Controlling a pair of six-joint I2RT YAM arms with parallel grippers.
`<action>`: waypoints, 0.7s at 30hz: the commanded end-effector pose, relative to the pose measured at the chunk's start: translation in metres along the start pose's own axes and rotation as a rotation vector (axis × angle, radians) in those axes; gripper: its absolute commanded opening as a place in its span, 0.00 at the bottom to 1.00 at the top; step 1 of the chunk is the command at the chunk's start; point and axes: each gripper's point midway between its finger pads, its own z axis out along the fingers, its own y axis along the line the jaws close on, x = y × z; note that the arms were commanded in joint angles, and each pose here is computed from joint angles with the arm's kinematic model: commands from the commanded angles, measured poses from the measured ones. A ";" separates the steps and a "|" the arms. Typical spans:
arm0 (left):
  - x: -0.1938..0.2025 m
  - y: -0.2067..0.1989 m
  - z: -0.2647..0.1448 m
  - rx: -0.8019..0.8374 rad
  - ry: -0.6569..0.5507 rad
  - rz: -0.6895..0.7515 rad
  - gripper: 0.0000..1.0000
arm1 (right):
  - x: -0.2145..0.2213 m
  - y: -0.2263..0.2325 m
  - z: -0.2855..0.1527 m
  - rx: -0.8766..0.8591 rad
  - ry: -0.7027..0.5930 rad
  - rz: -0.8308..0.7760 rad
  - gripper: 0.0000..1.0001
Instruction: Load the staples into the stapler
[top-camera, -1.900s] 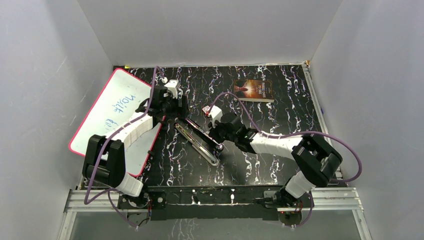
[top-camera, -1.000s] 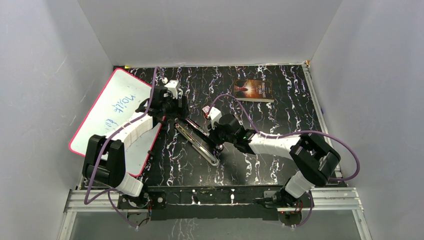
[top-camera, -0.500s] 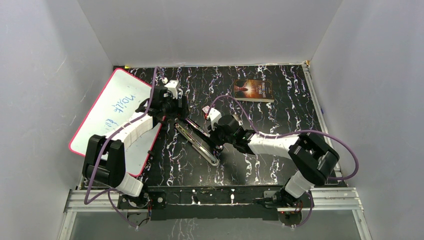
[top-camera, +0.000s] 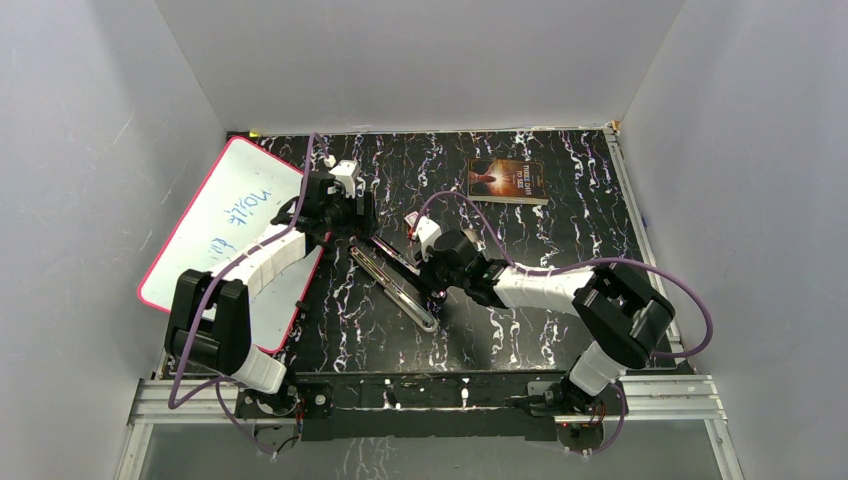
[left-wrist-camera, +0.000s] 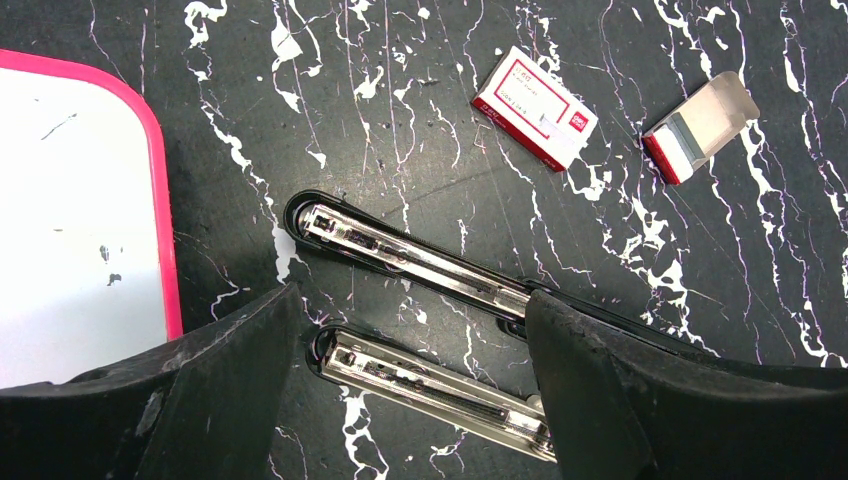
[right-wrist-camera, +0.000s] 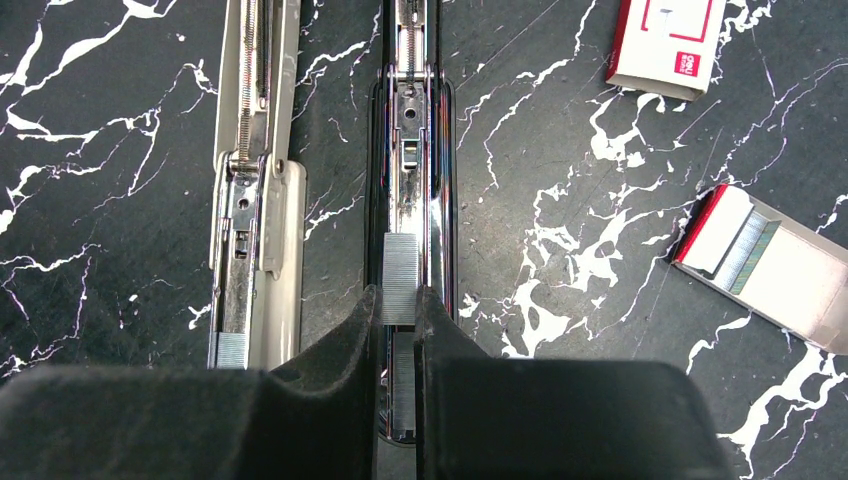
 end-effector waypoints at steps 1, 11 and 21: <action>-0.017 -0.002 -0.003 0.010 -0.030 0.009 0.81 | -0.026 0.001 0.000 0.010 -0.061 0.014 0.00; -0.016 -0.002 -0.003 0.010 -0.030 0.008 0.81 | -0.049 0.005 -0.010 -0.009 -0.145 0.042 0.00; -0.017 -0.004 -0.003 0.016 -0.028 0.006 0.81 | -0.049 0.001 -0.011 0.015 -0.143 0.043 0.00</action>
